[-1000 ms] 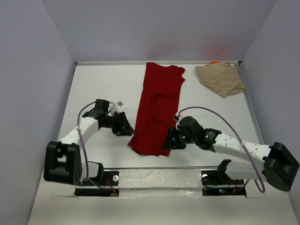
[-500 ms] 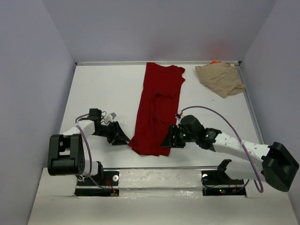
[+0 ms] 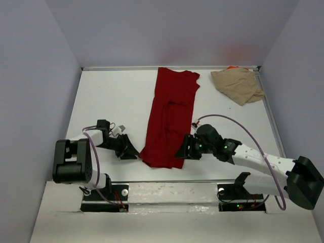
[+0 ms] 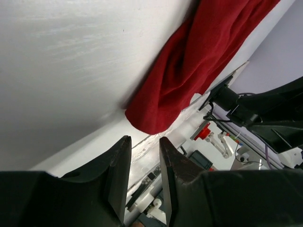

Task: Fold and stack the t-shirts
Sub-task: Fold the tshirt

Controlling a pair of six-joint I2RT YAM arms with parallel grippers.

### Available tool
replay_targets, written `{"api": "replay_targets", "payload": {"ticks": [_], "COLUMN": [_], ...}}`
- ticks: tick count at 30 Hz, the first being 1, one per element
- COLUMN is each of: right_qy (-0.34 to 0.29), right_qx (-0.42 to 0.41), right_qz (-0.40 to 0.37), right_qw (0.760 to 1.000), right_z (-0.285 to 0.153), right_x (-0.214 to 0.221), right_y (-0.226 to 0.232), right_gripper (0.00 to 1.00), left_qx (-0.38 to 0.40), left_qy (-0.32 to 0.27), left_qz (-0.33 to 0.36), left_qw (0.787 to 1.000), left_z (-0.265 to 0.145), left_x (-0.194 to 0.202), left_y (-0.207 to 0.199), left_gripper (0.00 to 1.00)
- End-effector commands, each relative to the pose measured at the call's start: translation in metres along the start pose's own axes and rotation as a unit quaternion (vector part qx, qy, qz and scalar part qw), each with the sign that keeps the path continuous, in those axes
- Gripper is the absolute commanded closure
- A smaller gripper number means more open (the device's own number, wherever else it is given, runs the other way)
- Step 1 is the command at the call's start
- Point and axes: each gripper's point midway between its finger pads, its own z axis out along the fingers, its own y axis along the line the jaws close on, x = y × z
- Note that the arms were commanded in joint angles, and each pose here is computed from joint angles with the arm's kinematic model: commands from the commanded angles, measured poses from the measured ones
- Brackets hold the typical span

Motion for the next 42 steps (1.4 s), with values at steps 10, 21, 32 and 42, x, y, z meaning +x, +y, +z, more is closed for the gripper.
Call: {"api": "replay_targets", "payload": {"ticks": [10,21,32,42], "right_qy": [0.017,0.021,0.01,0.03], "right_qx": [-0.042,-0.026,0.136,0.148], "right_qz": [0.035,0.018,0.007,0.002], "right_qw": [0.998,0.999,0.991,0.988], "right_z": [0.012,0.012,0.004,0.014], "right_x": [0.007,0.003,-0.011,-0.009], "right_y": [-0.011,-0.012,-0.057,-0.063], "right_gripper": [0.43,0.44,0.44,0.43], "left_qx": [0.083,0.06,0.017,-0.082], "left_qy": [0.015,0.014,0.006,-0.067], "left_qz": [-0.031,-0.023,-0.011,0.01], "left_qw": [0.996,0.998,1.0,0.994], "left_z": [0.005,0.007,0.004,-0.011], "left_x": [0.002,-0.011,-0.021,-0.058], "left_y": [-0.018,-0.012,-0.006,-0.002], "left_gripper": [0.61,0.61,0.62,0.64]}}
